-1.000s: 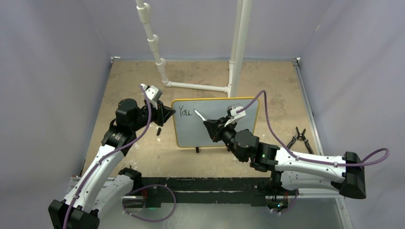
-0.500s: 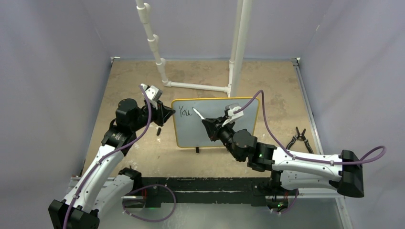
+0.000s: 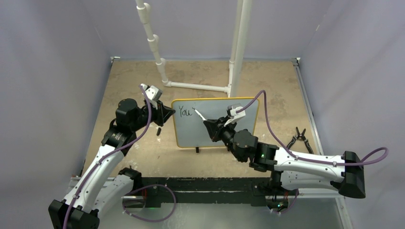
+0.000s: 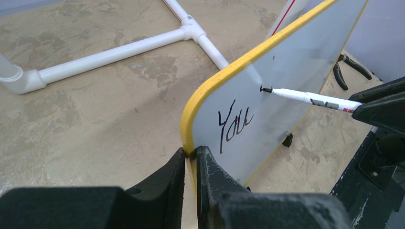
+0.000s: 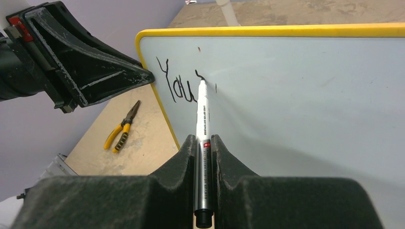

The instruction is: Write a sentence on the whiteboard

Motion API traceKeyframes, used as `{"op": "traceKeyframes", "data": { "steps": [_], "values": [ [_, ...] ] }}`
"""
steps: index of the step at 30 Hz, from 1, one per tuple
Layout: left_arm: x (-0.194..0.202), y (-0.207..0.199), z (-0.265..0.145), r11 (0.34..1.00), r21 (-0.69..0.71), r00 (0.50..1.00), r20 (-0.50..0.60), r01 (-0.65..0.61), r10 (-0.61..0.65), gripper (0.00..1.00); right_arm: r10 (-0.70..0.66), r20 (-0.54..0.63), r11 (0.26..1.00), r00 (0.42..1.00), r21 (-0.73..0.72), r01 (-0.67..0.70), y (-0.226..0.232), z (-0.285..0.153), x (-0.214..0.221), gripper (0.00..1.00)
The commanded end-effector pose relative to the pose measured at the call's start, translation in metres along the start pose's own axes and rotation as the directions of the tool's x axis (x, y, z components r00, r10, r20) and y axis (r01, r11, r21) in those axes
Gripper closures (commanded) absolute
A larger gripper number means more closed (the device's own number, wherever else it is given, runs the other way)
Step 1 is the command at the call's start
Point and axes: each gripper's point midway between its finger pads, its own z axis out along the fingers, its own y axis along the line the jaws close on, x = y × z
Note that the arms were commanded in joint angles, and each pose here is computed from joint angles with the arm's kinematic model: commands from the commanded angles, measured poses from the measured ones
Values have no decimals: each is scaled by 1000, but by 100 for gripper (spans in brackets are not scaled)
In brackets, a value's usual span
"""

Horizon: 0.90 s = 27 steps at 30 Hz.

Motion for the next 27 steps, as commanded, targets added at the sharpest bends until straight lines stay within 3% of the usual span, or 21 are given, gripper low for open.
{"op": "traceKeyframes", "data": {
  "steps": [1,7,14,27],
  "values": [
    [-3,-6,0,999,37,1000,15,-17,16,100,21,18,999,1000,38,-21,-7,-1,-5,100],
    [-2,-6,0,999,37,1000,14,-17,17,100,4,4,1000,1000,0,-4,2,3,-1,100],
    [-2,-6,0,999,36,1000,14,-17,17,100,37,69,991,997,-133,-28,21,-7,-24,100],
    [-2,-5,1,999,36,1000,12,-16,16,100,26,5,1000,1000,2,-26,-7,-6,0,100]
  ]
}}
